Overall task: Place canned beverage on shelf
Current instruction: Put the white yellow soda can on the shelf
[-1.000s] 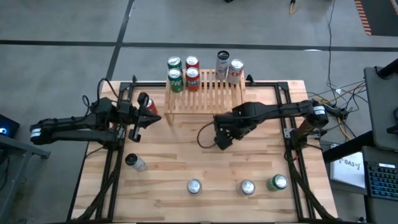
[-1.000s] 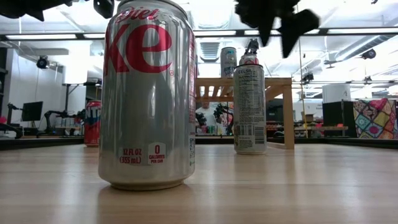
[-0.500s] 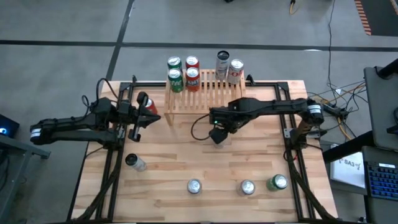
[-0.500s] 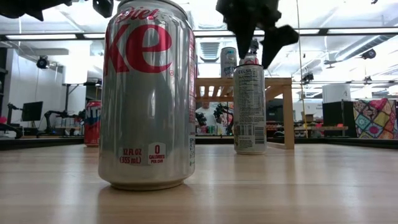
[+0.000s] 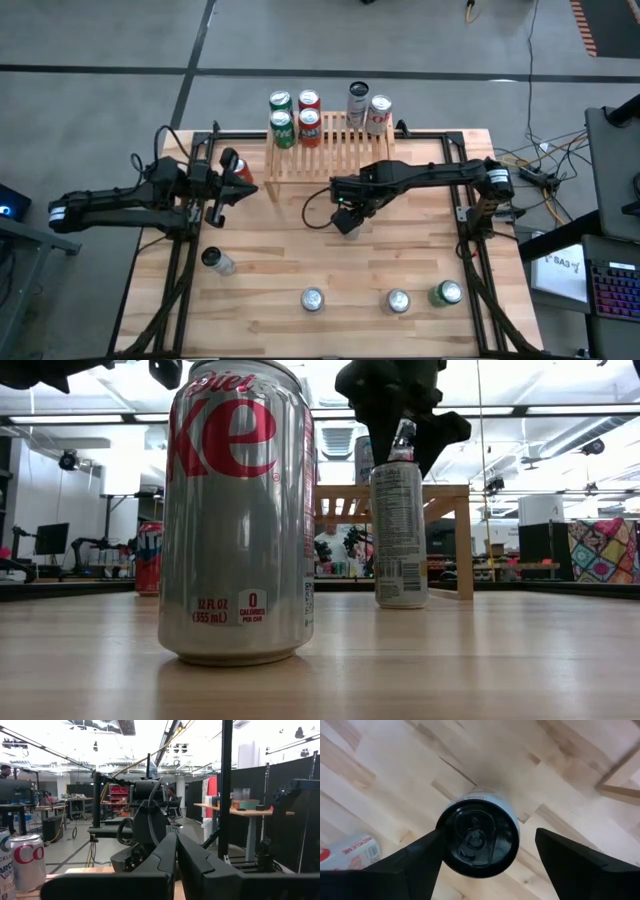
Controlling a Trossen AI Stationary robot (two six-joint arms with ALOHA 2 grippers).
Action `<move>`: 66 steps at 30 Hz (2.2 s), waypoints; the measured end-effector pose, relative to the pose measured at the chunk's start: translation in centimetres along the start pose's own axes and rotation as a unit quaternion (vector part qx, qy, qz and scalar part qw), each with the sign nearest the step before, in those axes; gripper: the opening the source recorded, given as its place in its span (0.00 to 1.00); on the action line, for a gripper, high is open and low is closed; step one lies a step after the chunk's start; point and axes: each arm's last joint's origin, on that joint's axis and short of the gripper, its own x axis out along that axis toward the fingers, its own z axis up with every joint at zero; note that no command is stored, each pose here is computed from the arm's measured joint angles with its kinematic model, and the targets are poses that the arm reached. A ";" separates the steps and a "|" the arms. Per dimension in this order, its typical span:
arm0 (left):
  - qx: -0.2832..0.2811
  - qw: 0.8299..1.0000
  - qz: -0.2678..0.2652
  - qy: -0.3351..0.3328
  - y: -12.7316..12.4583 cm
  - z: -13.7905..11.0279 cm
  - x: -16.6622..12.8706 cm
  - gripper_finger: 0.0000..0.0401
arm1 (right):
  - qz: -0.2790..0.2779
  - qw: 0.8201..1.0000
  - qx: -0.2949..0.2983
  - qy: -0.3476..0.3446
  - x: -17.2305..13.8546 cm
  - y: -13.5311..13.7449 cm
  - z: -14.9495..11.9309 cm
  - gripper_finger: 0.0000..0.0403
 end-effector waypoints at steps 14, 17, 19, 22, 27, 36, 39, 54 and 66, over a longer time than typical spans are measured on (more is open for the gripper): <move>-0.001 1.000 0.000 -0.003 -0.1 0.9 0.0 0.00 | 0.011 0.999 -0.011 -0.047 -2.2 0.8 0.5 0.74; -0.003 1.000 0.000 0.003 0.0 0.8 0.0 0.00 | 0.014 0.999 -0.008 -0.044 -2.2 0.9 0.3 0.74; -0.003 1.000 0.000 0.004 0.0 0.7 0.1 0.00 | 0.015 0.999 -0.011 -0.043 -2.2 1.1 0.1 0.74; -0.004 1.000 0.000 0.006 0.0 0.7 0.1 0.00 | 0.016 0.999 -0.011 -0.042 -2.2 1.3 -0.2 0.74; -0.003 1.000 0.000 0.006 0.0 0.7 0.1 0.00 | 0.014 0.999 -0.013 -0.039 -2.0 1.7 -0.6 0.74; -0.003 1.000 0.000 0.006 0.0 0.7 0.1 0.00 | 0.010 0.999 -0.011 -0.041 -1.8 1.8 -0.8 0.74; -0.003 1.000 0.000 0.006 0.0 0.7 0.1 0.00 | 0.008 0.999 -0.013 -0.045 -1.8 1.9 -0.9 0.74; 0.001 1.000 0.000 0.006 0.0 0.7 0.1 0.00 | -0.010 0.999 -0.025 -0.043 -0.1 2.7 -0.8 0.74; 0.000 1.000 0.001 0.013 0.0 0.5 0.3 0.00 | -0.048 0.998 -0.043 -0.022 3.4 3.7 -0.6 0.74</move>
